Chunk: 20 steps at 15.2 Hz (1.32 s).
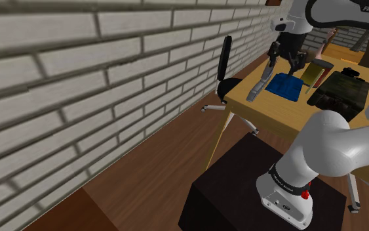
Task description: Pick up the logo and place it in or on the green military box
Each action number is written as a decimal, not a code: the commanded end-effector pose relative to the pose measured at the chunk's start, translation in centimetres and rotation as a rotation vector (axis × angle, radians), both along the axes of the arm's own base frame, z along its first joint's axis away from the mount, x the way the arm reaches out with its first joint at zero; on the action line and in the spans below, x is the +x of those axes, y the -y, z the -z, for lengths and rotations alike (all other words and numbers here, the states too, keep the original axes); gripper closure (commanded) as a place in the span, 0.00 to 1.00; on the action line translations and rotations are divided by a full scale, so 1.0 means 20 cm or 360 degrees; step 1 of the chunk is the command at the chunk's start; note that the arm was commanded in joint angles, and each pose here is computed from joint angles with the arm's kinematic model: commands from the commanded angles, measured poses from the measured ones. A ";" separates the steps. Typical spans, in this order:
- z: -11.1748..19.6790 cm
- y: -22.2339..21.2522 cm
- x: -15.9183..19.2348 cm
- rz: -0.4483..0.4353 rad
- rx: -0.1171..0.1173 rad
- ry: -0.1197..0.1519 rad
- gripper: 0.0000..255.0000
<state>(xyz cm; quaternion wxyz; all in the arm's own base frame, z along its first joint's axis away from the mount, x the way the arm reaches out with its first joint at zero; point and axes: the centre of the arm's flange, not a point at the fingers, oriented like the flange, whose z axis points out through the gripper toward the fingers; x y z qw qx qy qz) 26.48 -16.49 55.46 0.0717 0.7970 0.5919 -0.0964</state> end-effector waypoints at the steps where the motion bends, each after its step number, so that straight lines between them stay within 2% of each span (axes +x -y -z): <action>1: 0.01 0.11 0.06 -0.0201 -0.0023 -0.0001 0.00; 7: -0.01 0.35 0.25 -0.0729 -0.0073 0.0010 0.00; 14: 0.17 0.41 0.26 -0.0729 -0.0073 0.0010 0.00; 20: 0.19 0.41 0.26 -0.0729 -0.0073 0.0010 0.00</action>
